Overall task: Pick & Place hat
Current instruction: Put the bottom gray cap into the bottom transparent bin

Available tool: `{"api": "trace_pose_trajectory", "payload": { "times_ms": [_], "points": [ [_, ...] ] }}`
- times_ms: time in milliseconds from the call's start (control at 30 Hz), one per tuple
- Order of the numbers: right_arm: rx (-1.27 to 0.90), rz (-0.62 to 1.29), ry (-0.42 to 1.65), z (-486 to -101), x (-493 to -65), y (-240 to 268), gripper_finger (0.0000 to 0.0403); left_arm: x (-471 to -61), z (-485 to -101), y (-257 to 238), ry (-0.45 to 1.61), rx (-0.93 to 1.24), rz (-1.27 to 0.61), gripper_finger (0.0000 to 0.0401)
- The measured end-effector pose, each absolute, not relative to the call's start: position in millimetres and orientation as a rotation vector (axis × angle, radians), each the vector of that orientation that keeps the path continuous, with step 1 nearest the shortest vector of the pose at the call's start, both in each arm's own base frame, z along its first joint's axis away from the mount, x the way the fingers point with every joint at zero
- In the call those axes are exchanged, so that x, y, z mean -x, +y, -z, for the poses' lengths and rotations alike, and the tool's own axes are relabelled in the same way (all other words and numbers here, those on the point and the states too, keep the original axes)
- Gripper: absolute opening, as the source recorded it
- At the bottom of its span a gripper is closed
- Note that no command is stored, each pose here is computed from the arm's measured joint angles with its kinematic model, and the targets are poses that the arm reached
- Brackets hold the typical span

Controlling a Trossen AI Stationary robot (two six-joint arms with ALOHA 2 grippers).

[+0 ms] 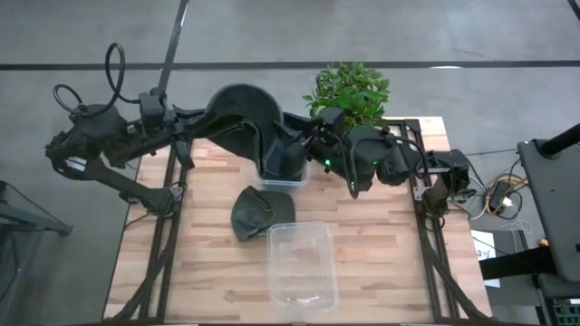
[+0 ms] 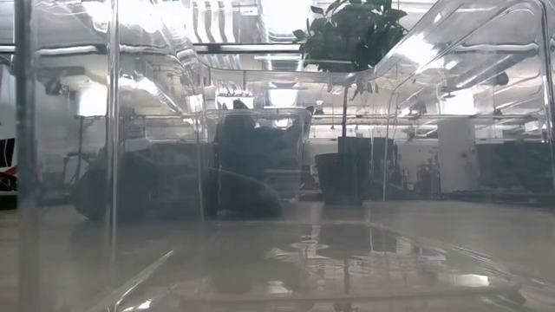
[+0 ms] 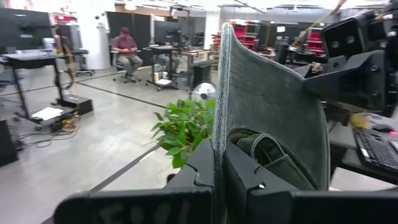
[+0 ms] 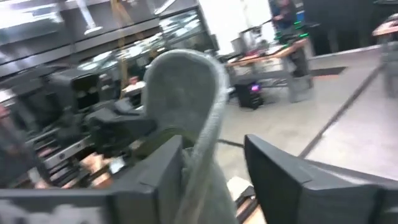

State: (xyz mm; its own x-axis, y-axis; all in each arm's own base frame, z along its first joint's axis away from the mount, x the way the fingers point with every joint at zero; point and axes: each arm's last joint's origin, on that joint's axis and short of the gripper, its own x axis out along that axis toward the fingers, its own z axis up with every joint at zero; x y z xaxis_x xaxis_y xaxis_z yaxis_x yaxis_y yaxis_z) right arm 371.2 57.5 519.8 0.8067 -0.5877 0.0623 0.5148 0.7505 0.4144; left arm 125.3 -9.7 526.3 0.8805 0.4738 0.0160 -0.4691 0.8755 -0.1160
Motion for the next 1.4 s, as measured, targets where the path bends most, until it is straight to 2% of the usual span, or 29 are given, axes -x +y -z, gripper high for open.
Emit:
{"api": "trace_pose_trajectory", "payload": {
  "times_ms": [200, 233, 367, 600, 1000, 1400],
  "points": [
    [-0.414, 0.51, -0.162, -519, -373, 50, 0.0031, -130, -526, -12, -0.038, 0.103, -0.447, 0.0007],
    [-0.41, 0.513, -0.152, -518, -373, 50, 0.0022, -130, -526, -12, -0.034, 0.098, -0.438, 0.0007],
    [-0.416, 0.52, -0.135, -515, -373, 51, 0.0013, -129, -525, -12, -0.025, 0.084, -0.421, 0.0014],
    [-0.43, 0.498, -0.096, -518, -366, 53, 0.0012, -128, -527, -12, -0.05, 0.15, -0.4, 0.0062],
    [-0.55, 0.481, 0.027, -523, -344, 49, 0.0012, -116, -534, -11, -0.08, 0.12, -0.35, 0.0169],
    [-0.958, 0.384, 0.481, -491, -322, 54, 0.0012, -98, -538, -7, -0.112, 0.106, -0.344, 0.0176]
  ]
}}
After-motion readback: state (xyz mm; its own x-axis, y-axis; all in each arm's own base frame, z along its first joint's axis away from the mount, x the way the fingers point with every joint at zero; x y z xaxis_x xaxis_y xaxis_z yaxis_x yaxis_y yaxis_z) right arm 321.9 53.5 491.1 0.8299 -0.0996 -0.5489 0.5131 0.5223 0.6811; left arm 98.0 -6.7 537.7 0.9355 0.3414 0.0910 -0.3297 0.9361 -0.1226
